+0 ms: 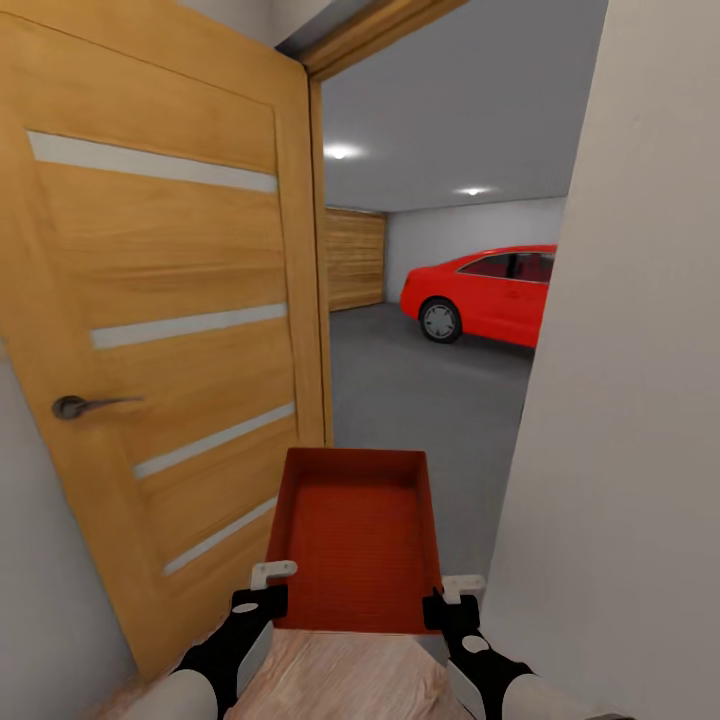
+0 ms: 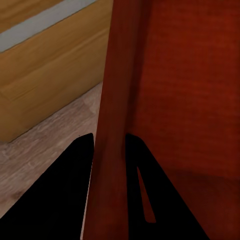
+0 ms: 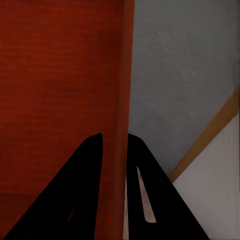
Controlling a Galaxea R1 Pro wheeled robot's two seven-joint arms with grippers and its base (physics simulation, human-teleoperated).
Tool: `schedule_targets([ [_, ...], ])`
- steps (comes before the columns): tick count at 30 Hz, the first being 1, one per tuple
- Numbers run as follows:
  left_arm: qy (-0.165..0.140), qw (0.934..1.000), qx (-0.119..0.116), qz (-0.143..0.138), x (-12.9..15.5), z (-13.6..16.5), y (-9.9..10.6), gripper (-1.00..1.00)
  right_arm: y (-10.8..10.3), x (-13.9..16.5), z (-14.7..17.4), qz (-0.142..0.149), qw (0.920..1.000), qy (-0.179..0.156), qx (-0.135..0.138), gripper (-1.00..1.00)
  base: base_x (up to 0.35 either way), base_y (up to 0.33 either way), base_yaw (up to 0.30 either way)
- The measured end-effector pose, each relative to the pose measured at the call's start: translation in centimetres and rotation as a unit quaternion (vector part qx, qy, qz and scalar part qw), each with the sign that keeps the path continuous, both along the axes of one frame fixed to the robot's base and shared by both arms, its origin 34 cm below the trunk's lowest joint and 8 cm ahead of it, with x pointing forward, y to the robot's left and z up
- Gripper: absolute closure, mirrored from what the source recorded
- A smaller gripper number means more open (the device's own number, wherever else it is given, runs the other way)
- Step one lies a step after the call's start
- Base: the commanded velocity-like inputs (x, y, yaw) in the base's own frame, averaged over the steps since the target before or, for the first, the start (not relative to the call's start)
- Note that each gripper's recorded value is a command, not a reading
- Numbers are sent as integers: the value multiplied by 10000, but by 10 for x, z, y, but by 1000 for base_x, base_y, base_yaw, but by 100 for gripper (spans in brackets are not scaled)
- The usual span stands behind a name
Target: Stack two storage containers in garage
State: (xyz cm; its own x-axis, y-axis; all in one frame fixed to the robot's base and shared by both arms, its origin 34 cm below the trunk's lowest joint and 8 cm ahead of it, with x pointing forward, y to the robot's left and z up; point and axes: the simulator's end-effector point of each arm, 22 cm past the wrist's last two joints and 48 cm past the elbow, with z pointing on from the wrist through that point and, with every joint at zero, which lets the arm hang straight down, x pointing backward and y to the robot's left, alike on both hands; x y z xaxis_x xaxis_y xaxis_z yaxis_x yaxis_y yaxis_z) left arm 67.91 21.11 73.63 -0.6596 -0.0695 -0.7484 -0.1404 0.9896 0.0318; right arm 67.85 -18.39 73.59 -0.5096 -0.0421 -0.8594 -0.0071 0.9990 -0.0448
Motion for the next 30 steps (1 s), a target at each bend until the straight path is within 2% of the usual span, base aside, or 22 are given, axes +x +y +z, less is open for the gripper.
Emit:
schedule_targets([
  [16,-3,10000,-3,3,0,0,0,100,0,0,0,2,10000,-2,-2,100,302,186,-280],
  [30,-2,10000,0,2,0,0,0,100,0,0,0,2,10000,0,0,100,302,185,-39],
])
